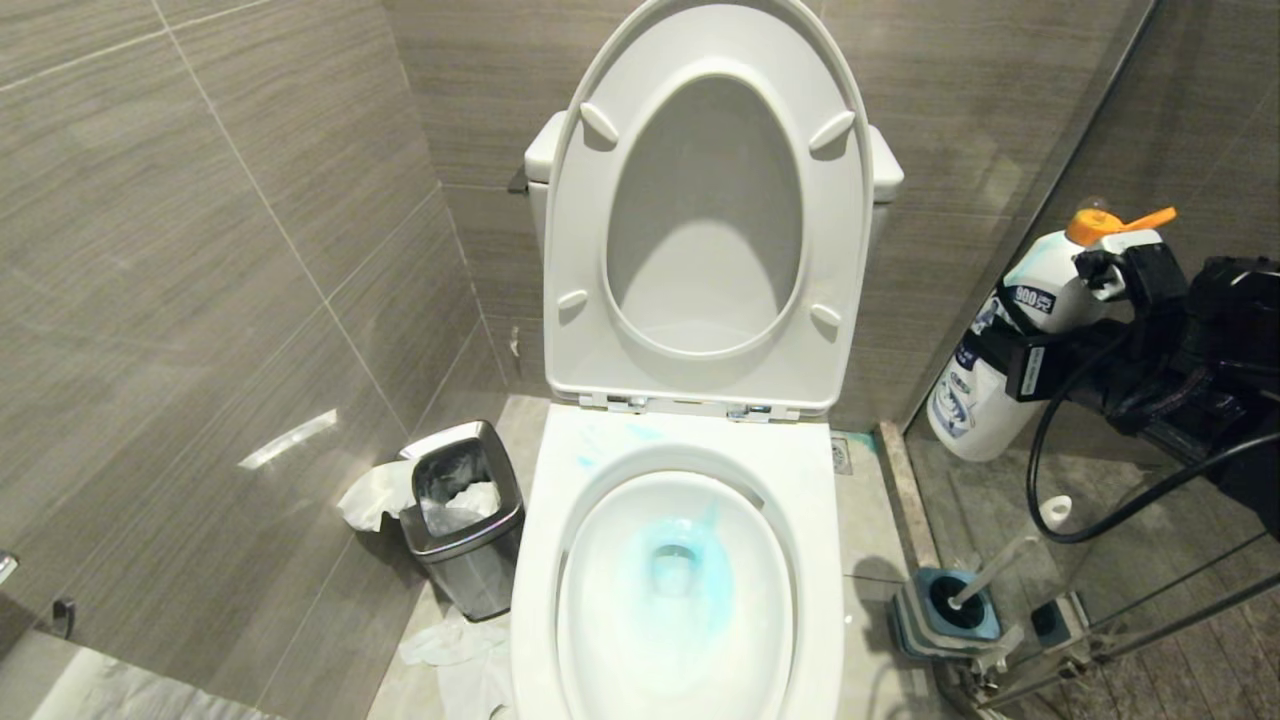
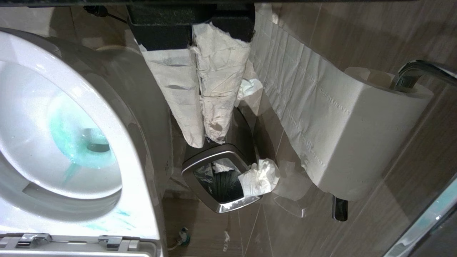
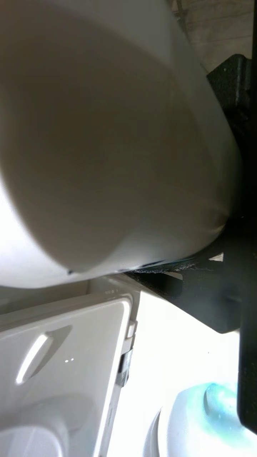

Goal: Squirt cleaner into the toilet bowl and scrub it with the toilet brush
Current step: Place the cleaning agent on the floor

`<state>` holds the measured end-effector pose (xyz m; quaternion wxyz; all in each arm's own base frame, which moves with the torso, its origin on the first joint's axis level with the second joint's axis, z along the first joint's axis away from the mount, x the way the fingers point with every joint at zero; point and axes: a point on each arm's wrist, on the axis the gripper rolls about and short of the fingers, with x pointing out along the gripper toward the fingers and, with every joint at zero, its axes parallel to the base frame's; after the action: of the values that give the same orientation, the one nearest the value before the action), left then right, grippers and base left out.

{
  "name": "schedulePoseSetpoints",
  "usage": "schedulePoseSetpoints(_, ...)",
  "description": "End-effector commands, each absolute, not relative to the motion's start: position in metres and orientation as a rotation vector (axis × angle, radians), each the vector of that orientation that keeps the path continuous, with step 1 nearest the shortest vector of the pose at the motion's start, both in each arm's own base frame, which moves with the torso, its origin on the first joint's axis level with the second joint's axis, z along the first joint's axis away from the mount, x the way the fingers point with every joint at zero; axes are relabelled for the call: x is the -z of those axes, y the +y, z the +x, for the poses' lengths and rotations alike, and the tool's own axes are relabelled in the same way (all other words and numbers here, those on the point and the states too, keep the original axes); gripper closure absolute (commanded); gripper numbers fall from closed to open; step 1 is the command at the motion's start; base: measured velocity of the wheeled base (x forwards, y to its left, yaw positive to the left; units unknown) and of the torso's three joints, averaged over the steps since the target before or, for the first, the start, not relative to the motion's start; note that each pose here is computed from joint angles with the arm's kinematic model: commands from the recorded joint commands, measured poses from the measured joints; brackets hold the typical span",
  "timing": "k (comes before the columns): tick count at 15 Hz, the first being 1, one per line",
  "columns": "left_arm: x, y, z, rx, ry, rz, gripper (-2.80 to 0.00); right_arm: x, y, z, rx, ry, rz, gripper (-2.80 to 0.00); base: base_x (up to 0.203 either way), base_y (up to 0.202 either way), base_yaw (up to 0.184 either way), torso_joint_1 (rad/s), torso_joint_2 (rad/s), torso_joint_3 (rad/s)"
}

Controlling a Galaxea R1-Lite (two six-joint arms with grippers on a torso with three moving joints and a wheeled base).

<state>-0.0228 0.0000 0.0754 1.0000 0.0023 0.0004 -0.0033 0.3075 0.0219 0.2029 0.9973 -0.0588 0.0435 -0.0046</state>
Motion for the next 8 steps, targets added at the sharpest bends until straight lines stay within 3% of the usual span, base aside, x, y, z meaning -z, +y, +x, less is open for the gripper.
schedulePoseSetpoints(1,-0.076,0.000,-0.023,0.005,0.001,0.005,0.00,-0.185,0.023,0.317,0.014,0.136,-0.118,0.00,0.000,0.000,0.000,0.006,0.00,-0.107)
schedulePoseSetpoints(8,-0.075,0.000,-0.023,0.008,0.002,0.005,0.00,-0.172,0.024,0.335,0.021,0.122,-0.102,0.00,0.000,0.000,0.000,0.003,0.00,-0.179)
